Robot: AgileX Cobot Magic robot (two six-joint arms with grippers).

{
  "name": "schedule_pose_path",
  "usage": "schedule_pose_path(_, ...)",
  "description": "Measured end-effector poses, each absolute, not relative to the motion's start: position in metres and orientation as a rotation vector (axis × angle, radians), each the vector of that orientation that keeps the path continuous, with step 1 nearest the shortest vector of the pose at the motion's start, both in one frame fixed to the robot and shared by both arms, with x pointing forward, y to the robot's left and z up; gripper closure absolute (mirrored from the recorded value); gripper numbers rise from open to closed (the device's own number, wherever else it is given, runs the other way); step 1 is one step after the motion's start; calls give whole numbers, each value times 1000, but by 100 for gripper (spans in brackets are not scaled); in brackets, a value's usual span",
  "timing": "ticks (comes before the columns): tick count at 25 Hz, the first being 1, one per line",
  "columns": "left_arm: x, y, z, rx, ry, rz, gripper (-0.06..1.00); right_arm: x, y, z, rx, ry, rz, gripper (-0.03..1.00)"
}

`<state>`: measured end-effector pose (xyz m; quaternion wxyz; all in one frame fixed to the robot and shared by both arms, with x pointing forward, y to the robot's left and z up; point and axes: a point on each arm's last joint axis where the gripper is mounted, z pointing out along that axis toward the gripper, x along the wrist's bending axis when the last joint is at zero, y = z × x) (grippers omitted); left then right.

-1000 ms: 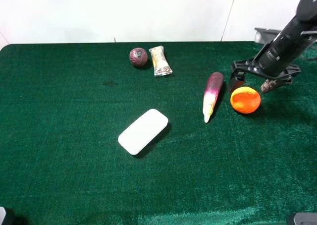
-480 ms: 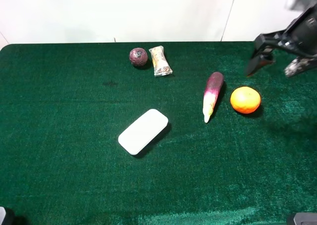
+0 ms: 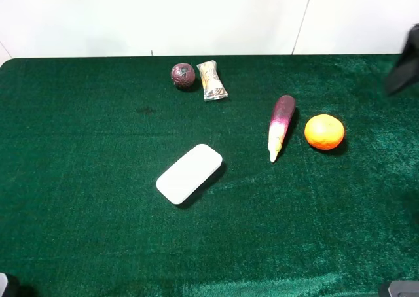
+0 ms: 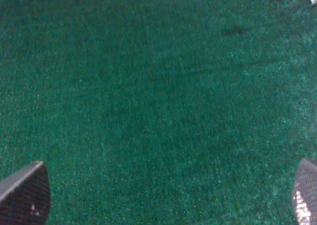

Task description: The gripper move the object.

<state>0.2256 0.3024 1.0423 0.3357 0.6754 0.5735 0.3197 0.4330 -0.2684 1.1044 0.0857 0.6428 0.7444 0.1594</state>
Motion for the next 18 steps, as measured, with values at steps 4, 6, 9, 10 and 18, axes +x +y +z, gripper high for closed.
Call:
schedule_pose_path(4, 226, 302, 1042, 1762, 1496, 834, -5, 400, -273, 1131, 1823, 2123, 600, 28)
schedule_pose_path(6, 226, 302, 1042, 1762, 1496, 834, -5, 381, -276, 1143, 1777, 2072, 666, 28)
schedule_pose_path(9, 226, 302, 1042, 1762, 1496, 834, -5, 352, -280, 1155, 1717, 1993, 748, 28)
schedule_pose_path(10, 226, 302, 1042, 1762, 1496, 834, -5, 342, -281, 1158, 1696, 1967, 772, 28)
schedule_pose_path(18, 226, 302, 1042, 1762, 1496, 834, -5, 274, -289, 1139, 1598, 1851, 901, 28)
